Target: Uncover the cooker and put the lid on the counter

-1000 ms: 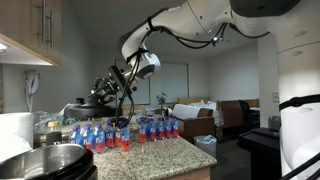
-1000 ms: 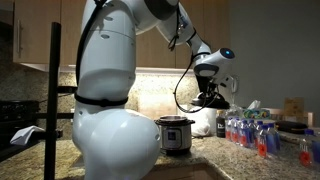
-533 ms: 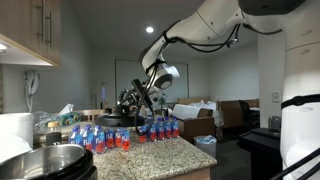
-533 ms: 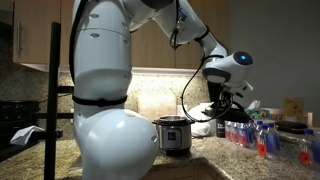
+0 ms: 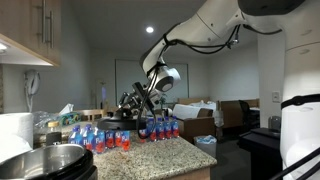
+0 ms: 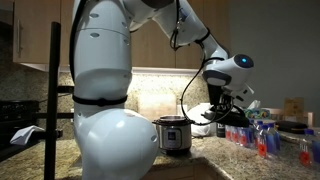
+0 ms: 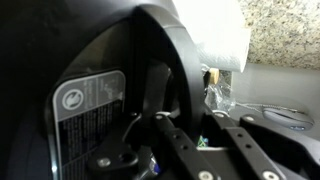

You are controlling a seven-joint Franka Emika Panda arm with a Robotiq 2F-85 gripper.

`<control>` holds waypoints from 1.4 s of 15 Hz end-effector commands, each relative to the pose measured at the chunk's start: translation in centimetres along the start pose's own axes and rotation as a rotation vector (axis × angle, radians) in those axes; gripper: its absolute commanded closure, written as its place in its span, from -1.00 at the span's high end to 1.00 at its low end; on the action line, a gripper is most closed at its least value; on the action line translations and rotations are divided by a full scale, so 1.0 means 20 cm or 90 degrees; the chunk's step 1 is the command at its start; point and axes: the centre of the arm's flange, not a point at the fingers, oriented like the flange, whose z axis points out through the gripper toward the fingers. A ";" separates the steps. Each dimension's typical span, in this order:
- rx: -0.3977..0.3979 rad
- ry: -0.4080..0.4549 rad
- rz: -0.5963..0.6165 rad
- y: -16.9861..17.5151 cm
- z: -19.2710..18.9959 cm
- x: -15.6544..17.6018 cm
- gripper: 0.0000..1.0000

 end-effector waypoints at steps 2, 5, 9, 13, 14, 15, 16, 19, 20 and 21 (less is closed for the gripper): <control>-0.030 0.035 0.009 0.07 -0.06 0.21 -0.86; -0.063 0.066 0.009 0.19 -0.17 0.45 -0.86; -0.104 0.100 0.018 0.34 -0.29 0.73 -0.85; -0.134 0.106 0.047 0.54 -0.30 0.84 -0.87; -0.133 0.110 0.059 0.59 -0.29 0.86 -0.86; -0.121 0.122 0.080 0.65 -0.28 0.88 -0.86; -0.117 0.128 0.101 0.70 -0.27 0.89 -0.86; -0.076 0.162 0.180 0.86 -0.28 0.90 -0.86; -0.063 0.174 0.203 0.89 -0.28 0.91 -0.86; -0.051 0.192 0.229 0.94 -0.29 0.92 -0.86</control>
